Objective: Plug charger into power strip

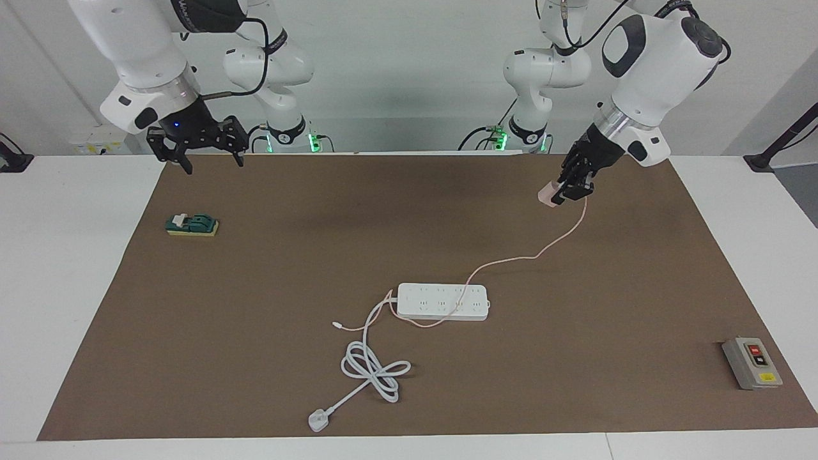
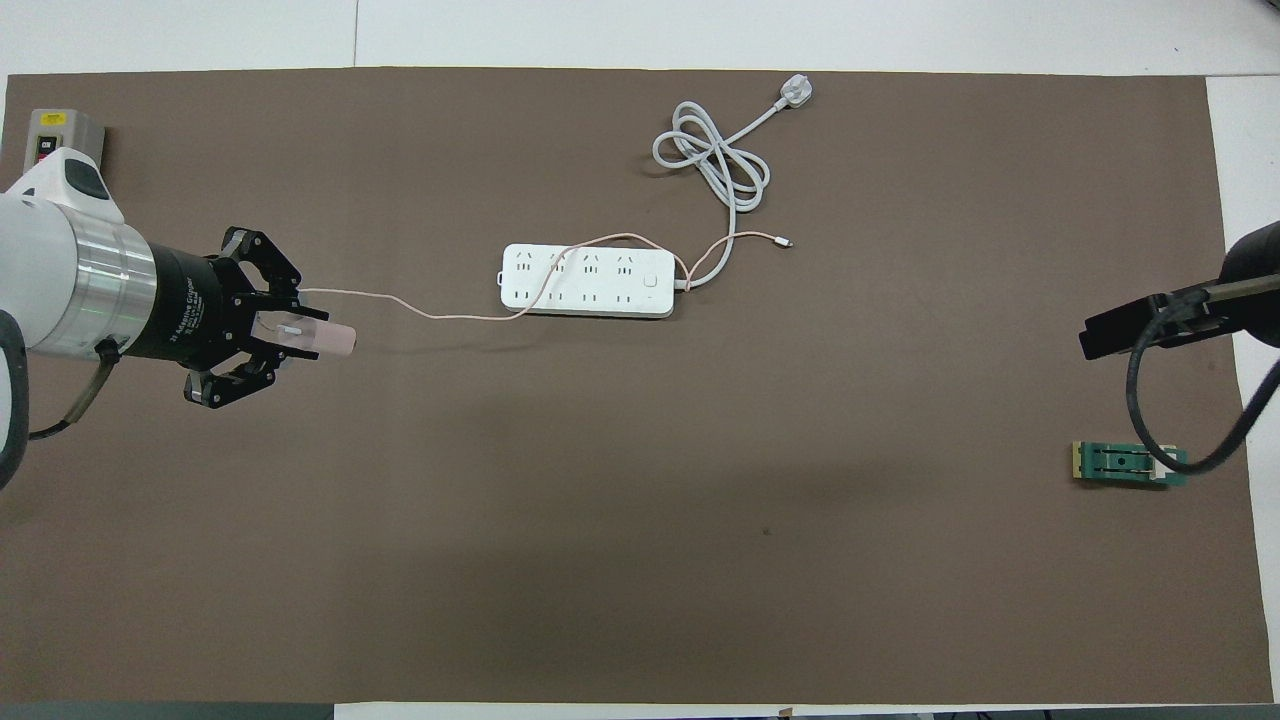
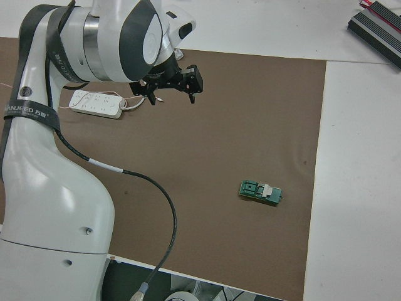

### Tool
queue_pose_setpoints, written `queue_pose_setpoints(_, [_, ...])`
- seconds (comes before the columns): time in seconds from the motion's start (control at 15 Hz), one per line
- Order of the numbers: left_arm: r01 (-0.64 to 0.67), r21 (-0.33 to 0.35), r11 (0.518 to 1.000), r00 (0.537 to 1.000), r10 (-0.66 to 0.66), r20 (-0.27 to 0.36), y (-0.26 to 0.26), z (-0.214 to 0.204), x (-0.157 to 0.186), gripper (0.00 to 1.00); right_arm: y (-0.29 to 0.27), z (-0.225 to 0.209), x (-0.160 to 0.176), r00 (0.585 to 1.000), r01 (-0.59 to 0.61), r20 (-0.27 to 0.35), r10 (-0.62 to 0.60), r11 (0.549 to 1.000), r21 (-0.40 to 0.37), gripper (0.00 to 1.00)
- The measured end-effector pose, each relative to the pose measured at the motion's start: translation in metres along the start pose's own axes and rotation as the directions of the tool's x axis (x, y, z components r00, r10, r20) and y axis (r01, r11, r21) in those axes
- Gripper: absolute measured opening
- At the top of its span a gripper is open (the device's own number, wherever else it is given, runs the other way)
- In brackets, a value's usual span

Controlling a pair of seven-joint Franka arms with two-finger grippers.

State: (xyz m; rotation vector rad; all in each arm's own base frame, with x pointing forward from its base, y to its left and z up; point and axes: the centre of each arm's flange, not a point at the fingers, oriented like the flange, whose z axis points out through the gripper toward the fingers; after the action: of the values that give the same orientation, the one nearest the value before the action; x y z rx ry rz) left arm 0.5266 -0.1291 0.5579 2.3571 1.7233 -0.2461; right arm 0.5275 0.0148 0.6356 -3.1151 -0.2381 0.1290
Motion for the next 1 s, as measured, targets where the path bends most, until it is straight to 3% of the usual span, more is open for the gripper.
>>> queue_pose_setpoints(0.47, [0.197, 0.034, 0.98, 0.965, -0.187, -0.182, -0.014, 0.027, -0.002, 0.31, 0.012, -0.011, -0.014, 1.0, -0.026, 0.001, 0.026, 1.0, 0.002, 1.0])
queue_pose_setpoints(0.73, [0.242, 0.031, 0.97, 0.922, -0.22, -0.317, -0.013, 0.051, -0.016, 0.31, 0.012, -0.011, -0.014, 1.0, -0.026, 0.001, 0.026, 1.0, 0.002, 1.0])
queue_pose_setpoints(1.0, [0.269, 0.065, 0.961, 0.876, -0.216, -0.432, -0.004, 0.084, -0.003, 0.31, 0.012, -0.011, -0.014, 1.0, -0.026, 0.001, 0.026, 1.0, 0.002, 1.0])
